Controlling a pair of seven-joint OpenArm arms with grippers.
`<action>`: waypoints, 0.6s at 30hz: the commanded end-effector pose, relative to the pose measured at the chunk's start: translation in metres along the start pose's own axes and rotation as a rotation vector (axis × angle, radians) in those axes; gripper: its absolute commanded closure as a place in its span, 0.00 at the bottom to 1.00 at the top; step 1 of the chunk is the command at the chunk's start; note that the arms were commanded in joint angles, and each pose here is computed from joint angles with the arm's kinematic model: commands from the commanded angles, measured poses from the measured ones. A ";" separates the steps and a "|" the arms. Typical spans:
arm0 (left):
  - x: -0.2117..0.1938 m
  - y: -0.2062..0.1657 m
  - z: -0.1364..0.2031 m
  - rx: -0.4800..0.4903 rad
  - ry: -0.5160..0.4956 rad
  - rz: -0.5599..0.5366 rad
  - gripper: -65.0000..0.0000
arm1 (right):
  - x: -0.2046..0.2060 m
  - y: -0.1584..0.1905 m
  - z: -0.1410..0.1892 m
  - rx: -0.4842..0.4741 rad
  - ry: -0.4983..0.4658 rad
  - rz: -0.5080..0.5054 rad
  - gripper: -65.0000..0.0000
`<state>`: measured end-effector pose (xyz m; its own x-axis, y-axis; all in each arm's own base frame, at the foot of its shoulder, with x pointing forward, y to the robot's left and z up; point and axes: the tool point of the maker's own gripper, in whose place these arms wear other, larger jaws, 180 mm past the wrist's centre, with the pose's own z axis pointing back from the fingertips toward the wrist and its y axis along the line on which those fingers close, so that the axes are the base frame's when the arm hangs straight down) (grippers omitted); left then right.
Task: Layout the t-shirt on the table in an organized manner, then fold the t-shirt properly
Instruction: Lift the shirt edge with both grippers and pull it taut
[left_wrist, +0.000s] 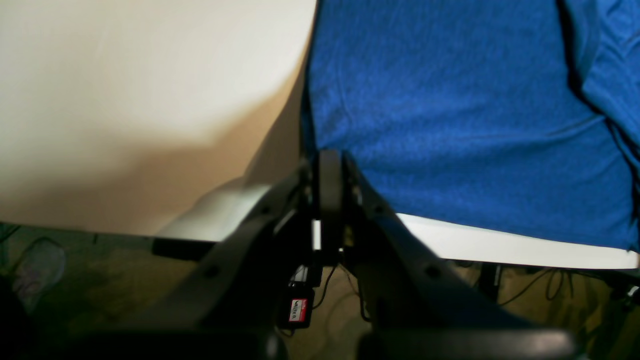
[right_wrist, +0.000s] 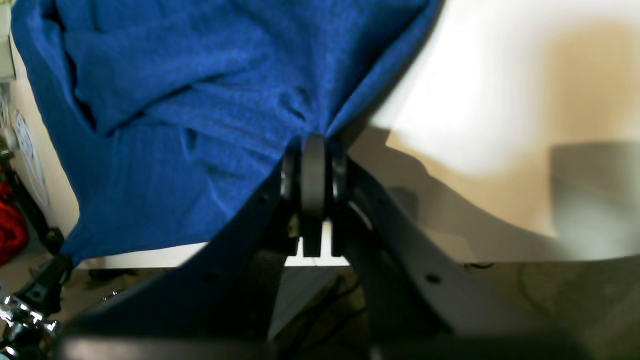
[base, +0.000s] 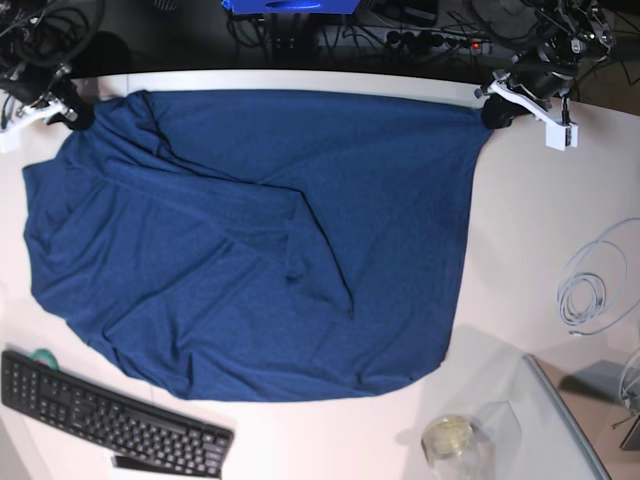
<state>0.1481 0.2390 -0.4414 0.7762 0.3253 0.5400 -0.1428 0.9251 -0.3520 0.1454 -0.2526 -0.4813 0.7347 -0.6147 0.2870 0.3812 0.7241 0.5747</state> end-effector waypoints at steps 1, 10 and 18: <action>0.007 -0.001 0.003 -0.006 -0.024 -0.016 1.00 | 0.011 -0.001 0.004 0.000 -0.032 0.013 0.99; 0.007 -0.003 0.002 -0.012 -0.019 -0.019 1.00 | -0.004 -0.009 0.003 -0.001 -0.024 -0.030 0.45; 0.006 -0.002 0.002 -0.011 -0.019 -0.019 1.00 | -0.005 -0.003 -0.005 0.013 -0.063 -0.046 0.27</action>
<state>0.1482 0.2355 -0.4429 0.7809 0.3233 0.5345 -0.1375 0.9236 -0.3577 0.1485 -0.2469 -0.4857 0.6592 -0.6825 0.3157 0.3985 0.6731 0.6231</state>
